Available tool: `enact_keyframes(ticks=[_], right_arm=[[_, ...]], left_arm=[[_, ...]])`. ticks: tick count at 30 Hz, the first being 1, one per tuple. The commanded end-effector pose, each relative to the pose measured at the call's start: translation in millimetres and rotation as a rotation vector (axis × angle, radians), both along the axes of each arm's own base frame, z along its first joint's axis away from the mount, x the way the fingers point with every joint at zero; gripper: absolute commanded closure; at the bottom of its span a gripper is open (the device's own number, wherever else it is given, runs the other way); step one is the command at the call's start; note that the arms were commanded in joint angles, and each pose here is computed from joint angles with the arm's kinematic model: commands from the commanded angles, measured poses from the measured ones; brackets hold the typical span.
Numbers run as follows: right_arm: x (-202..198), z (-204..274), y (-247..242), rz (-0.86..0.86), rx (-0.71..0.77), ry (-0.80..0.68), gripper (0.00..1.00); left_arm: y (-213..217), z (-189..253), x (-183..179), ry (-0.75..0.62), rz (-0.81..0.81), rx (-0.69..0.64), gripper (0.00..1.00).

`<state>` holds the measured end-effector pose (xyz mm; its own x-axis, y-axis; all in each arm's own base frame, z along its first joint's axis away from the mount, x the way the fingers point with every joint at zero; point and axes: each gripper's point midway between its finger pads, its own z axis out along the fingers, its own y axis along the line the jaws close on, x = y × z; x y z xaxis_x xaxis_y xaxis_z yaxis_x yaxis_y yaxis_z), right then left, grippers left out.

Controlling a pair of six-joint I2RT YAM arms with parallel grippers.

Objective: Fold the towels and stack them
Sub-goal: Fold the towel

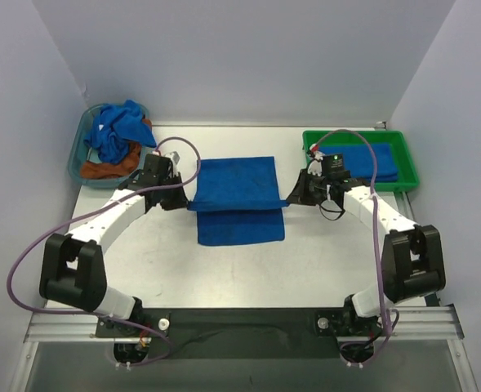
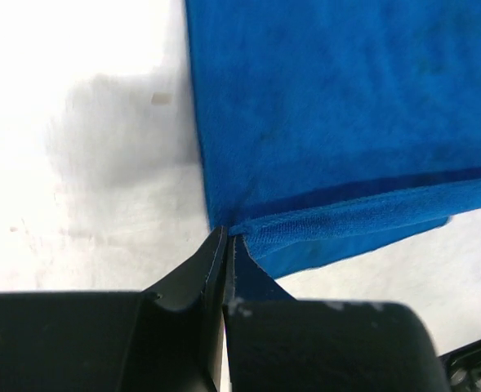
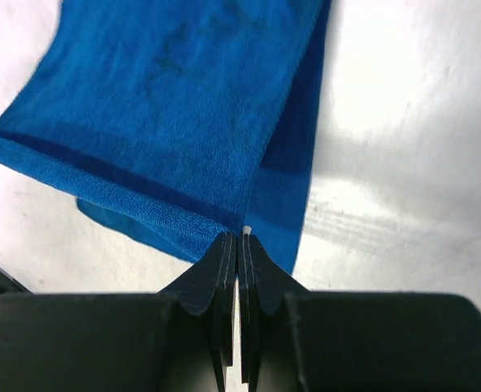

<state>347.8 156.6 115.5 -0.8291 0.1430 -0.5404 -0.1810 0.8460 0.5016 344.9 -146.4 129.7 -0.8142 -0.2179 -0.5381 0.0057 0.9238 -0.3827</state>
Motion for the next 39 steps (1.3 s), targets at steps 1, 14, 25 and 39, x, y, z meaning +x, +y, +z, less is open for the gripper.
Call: enact_keyframes(ticks=[1,14,25,39], right_arm=[[-28.6,-50.6,-11.0,-0.021,-0.077,0.154,1.00],[-53.6,-123.3,-28.4,-0.043,-0.170,0.329,1.00],[-27.4,-99.8,-19.1,-0.055,-0.128,0.266,1.00],[11.8,-40.5,6.9,-0.007,-0.118,0.099,1.00]], left_arm=[[7.8,-57.7,-35.5,0.170,0.000,0.033,1.00],[2.7,-128.8,-72.8,0.294,0.046,0.115,1.00],[22.8,-104.2,-33.9,0.239,0.102,0.138,1.00],[25.9,-40.0,-6.3,0.087,0.064,0.107,1.00]])
